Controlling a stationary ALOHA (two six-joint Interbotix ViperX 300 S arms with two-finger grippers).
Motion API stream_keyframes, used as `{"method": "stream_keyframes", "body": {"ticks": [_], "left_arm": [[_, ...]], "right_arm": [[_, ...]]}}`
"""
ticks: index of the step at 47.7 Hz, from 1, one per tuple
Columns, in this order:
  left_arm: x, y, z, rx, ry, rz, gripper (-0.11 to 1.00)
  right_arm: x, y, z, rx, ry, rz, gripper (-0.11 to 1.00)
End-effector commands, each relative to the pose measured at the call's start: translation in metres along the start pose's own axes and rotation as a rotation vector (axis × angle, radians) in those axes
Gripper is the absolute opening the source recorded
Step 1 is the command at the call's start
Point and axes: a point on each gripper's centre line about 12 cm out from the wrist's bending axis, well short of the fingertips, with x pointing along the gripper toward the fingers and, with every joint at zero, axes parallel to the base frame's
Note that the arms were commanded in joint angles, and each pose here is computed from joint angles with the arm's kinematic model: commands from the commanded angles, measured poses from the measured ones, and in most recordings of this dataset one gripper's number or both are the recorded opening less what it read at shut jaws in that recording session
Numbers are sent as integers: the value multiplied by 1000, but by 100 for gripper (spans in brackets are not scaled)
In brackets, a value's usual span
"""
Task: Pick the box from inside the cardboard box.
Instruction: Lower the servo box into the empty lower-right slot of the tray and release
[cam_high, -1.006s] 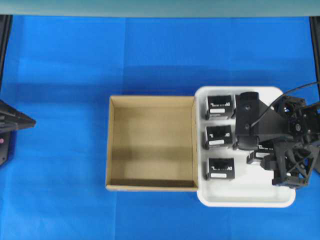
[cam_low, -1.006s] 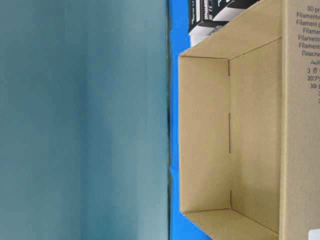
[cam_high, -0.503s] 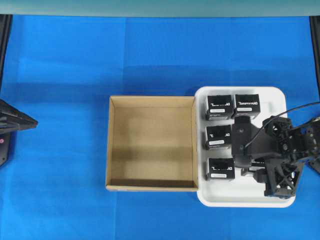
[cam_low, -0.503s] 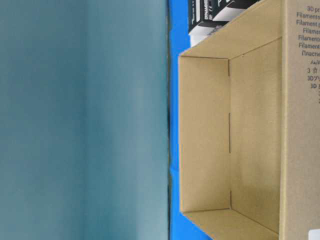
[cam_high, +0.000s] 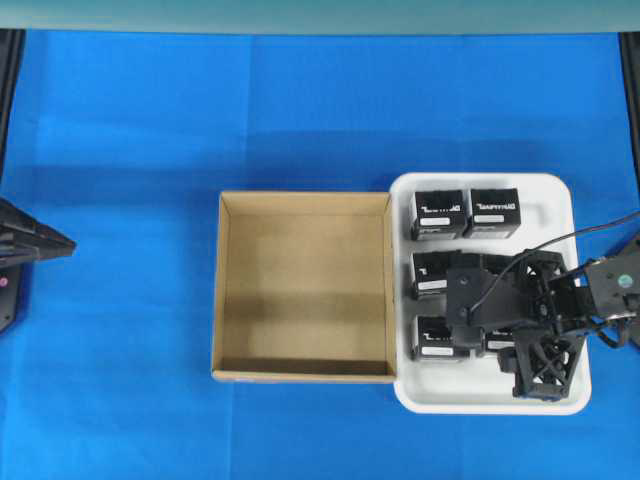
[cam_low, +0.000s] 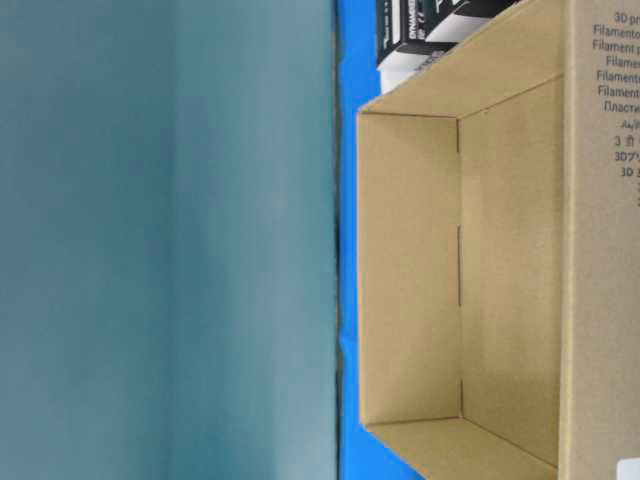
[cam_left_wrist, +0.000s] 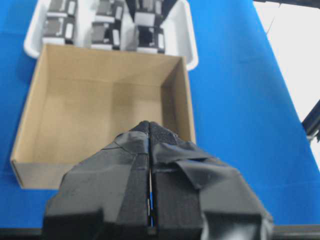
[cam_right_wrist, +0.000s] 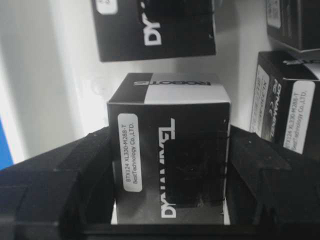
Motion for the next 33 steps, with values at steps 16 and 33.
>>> {"method": "stream_keyframes", "body": {"ticks": [16,33], "left_arm": [[1,-2,11,-5,-30,-4,-5],[2,-2,11,-6,-24,-3,-5]], "right_arm": [[12,2,5,0,-9,2,60],[14,0,3,0,1,-2,60]]}}
